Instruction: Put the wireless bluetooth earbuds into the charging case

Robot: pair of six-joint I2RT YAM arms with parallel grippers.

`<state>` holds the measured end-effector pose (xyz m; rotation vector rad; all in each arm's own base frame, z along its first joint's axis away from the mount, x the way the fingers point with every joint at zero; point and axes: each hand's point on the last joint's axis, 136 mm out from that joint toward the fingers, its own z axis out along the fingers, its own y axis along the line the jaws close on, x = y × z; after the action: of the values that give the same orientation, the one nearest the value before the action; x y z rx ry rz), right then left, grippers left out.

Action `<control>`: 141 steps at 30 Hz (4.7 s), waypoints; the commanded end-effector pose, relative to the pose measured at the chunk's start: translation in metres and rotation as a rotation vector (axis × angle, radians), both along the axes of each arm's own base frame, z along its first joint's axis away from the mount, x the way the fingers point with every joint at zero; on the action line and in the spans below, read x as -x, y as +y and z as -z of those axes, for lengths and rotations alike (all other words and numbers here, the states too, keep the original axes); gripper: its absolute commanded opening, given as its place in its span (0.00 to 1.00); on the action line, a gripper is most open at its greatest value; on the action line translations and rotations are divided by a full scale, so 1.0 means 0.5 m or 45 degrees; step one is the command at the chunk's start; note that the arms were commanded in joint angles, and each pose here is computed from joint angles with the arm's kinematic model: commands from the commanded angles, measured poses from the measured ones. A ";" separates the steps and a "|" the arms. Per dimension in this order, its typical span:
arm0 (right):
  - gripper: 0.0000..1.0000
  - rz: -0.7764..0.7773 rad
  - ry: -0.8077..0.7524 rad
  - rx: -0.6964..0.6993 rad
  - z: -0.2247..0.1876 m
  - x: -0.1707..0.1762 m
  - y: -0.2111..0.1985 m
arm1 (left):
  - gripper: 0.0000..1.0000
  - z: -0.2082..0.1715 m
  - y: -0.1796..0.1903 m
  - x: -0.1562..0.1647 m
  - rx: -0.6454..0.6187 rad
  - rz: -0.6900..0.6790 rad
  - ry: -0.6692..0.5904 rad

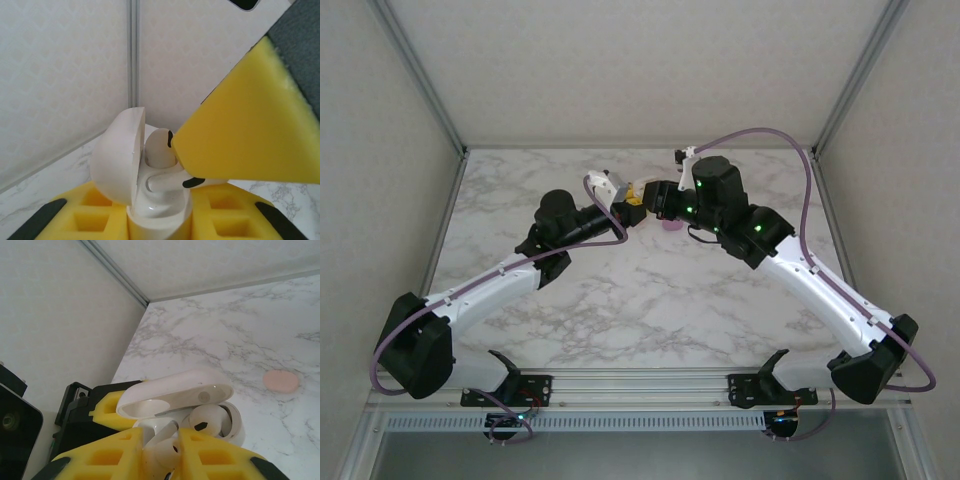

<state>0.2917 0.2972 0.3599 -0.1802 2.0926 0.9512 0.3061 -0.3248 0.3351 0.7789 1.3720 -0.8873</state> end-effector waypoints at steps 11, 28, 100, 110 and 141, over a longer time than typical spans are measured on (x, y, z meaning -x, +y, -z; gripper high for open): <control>0.22 -0.148 0.157 -0.116 -0.009 0.011 0.011 | 0.17 -0.049 -0.001 0.048 -0.031 0.094 -0.199; 0.22 -0.211 0.262 -0.264 -0.024 0.012 0.017 | 0.16 -0.035 -0.002 0.046 -0.088 0.092 -0.229; 0.27 -0.025 0.455 -0.078 0.057 -0.029 -0.017 | 0.17 -0.071 -0.001 0.052 0.009 0.108 -0.179; 0.30 0.035 0.457 -0.032 0.067 -0.038 -0.024 | 0.17 -0.078 -0.005 0.054 0.022 0.125 -0.174; 0.27 -0.187 0.451 0.091 0.073 0.009 -0.005 | 0.12 -0.071 0.001 0.024 0.101 0.047 -0.059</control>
<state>0.2943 0.3001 0.3456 -0.2006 2.3589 1.1091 0.2979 -0.3270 0.3183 0.8136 1.4559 -0.9348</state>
